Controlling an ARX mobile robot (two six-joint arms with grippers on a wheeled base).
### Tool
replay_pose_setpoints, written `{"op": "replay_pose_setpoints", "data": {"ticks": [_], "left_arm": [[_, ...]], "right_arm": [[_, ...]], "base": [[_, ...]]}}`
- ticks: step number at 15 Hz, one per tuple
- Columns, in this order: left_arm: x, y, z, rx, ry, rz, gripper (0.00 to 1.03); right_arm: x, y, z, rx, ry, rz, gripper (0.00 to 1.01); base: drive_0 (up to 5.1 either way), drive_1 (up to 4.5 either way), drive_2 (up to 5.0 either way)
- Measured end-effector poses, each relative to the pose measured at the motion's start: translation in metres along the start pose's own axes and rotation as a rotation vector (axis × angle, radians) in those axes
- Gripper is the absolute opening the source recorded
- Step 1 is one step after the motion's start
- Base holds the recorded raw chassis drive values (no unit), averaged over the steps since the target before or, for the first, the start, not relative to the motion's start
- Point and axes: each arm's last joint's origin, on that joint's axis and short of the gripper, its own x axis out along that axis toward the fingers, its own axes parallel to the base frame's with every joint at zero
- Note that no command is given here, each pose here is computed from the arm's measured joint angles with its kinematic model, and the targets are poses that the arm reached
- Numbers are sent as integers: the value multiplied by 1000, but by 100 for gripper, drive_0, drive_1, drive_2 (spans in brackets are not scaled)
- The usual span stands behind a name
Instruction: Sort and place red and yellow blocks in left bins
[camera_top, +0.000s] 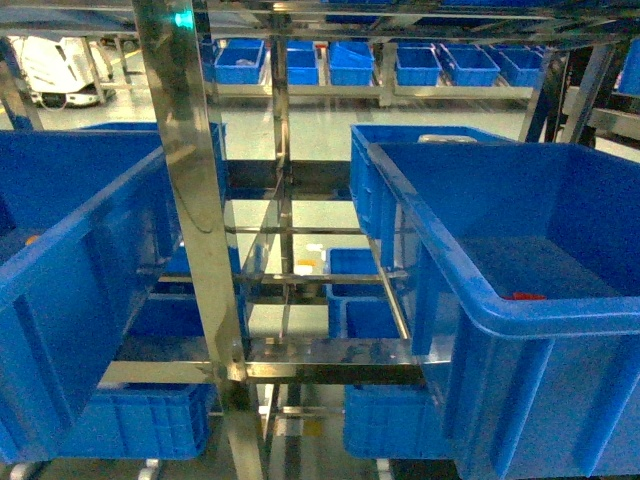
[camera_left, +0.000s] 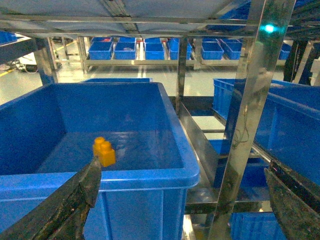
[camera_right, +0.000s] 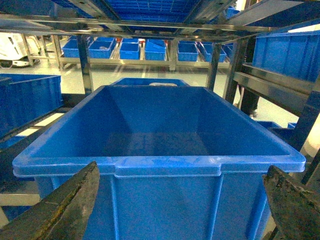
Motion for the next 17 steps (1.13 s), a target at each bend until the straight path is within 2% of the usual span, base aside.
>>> {"op": "replay_pose_setpoints", "data": {"ticks": [17], "left_arm": [[0,0,0,0,0,0,98]], "right_arm": [[0,0,0,0,0,0,98]], "base": [[0,0,0]]}}
